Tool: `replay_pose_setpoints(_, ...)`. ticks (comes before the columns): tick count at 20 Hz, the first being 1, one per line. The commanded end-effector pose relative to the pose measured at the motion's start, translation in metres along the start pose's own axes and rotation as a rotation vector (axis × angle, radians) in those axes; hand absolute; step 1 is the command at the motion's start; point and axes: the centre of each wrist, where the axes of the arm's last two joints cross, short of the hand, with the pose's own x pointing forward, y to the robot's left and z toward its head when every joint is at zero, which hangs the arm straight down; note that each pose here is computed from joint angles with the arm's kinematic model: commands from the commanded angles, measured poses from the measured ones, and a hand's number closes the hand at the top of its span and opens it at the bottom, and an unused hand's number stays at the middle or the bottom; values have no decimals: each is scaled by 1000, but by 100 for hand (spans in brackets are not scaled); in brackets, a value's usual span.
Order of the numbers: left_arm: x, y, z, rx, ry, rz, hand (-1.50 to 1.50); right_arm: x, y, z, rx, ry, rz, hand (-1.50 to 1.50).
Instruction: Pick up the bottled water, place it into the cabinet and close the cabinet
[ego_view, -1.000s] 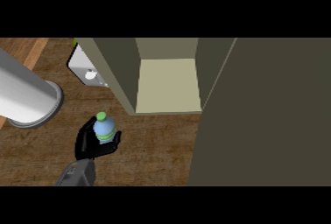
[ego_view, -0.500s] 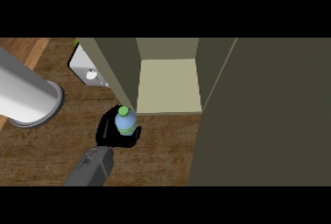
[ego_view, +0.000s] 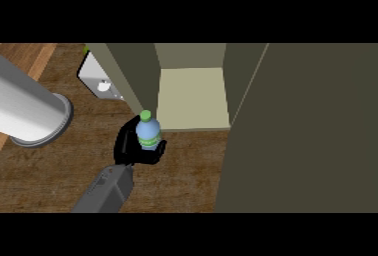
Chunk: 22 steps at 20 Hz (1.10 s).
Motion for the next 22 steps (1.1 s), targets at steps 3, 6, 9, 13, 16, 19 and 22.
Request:
replay_pose_setpoints(3, 34, -74, -54, -116, -61, 16, 150, -7, -6, 0, 27, -28, -152, -150)
replay_pose_setpoints(6, 42, -82, -63, -116, -40, 8, 150, -3, -18, 3, 29, -21, -123, -150)
replay_pose_setpoints(9, 45, -94, -62, -92, -59, -16, 150, -9, -22, 0, 44, -30, -146, -150)
replay_pose_setpoints(13, 56, -104, -72, -76, -78, -23, 150, -10, -29, -2, 50, -34, -145, -150)
replay_pose_setpoints(16, 46, -103, -63, -35, -57, -91, 150, -9, -33, -6, 34, -62, -158, -150)
replay_pose_setpoints(19, 55, -112, -70, -9, -72, -130, 150, -10, -36, -5, 65, -44, -164, -150)
replay_pose_setpoints(22, 54, -107, -71, 34, -51, -163, 150, -11, -46, -6, 73, -52, -153, -150)
